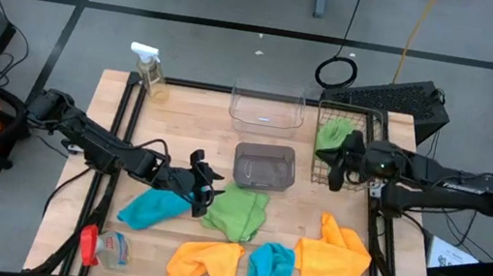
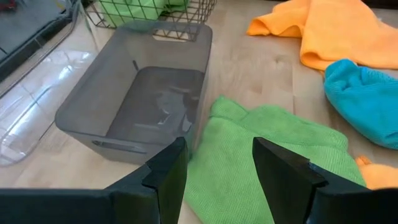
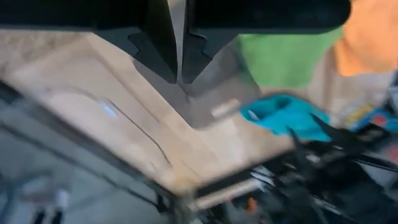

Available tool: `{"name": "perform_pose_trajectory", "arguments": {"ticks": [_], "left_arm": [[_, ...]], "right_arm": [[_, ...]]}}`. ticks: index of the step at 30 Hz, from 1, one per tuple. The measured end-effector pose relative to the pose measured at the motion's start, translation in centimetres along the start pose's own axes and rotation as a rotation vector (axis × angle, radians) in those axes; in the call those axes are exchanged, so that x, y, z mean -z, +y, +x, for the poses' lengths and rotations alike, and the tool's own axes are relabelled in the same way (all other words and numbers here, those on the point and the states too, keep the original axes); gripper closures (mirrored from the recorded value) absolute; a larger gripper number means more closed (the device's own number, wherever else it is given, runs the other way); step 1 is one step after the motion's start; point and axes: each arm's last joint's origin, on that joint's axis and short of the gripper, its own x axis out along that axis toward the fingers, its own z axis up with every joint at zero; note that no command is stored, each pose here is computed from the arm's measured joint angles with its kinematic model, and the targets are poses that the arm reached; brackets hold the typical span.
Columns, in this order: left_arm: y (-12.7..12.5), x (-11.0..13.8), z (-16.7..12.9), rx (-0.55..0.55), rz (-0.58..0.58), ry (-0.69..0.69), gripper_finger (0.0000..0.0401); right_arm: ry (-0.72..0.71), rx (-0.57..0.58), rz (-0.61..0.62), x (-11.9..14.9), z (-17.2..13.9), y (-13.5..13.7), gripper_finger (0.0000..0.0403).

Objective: Sort microfiber towel by color & place in baskets
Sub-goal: Put the green microfiber towel into the wire basket

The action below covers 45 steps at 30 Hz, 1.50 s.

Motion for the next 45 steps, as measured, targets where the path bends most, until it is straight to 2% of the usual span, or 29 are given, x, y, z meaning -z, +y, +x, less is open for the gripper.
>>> {"name": "perform_pose_trajectory", "arguments": {"ticks": [7, 15, 18, 21, 26, 30, 33, 39, 45], "left_arm": [[-0.9, 0.4, -0.3, 0.118, 0.02, 0.042, 0.0212], [-1.8, 1.3, 0.0, 0.17, 0.046, 0.101, 0.0212], [-2.0, 2.0, 0.5, 0.209, 0.021, 0.156, 0.0211], [-1.8, 2.6, 1.0, 0.204, -0.029, 0.215, 0.0208], [-1.8, 3.5, 1.4, 0.202, -0.015, 0.294, 0.016], [-1.8, 3.7, 1.4, 0.207, -0.008, 0.31, 0.0106], [-1.9, 3.9, 1.6, 0.213, 0.039, 0.318, 0.0078], [-2.2, 5.8, 3.2, 0.22, 0.148, 0.4, 0.0067], [-2.3, 7.0, 4.2, 0.209, 0.173, 0.445, 0.0071]], "right_arm": [[-0.082, -0.128, -0.153, -0.1, 0.0, 2.9, 0.0385], [0.032, -0.193, -0.245, 1.9, 1.6, 5.7, 0.0385], [0.069, -0.199, -0.271, 2.9, 2.3, 6.8, 0.0385], [0.096, -0.202, -0.302, 3.7, 3.0, 7.8, 0.0385], [0.147, -0.209, -0.34, 4.9, 3.9, 8.7, 0.0385], [0.172, -0.202, -0.353, 5.5, 4.6, 9.0, 0.0385], [0.171, -0.202, -0.351, 5.7, 5.0, 9.2, 0.0385], [0.158, -0.207, -0.347, 5.8, 5.5, 9.6, 0.0385], [0.157, -0.207, -0.347, 5.8, 5.5, 9.6, 0.0385]]}}
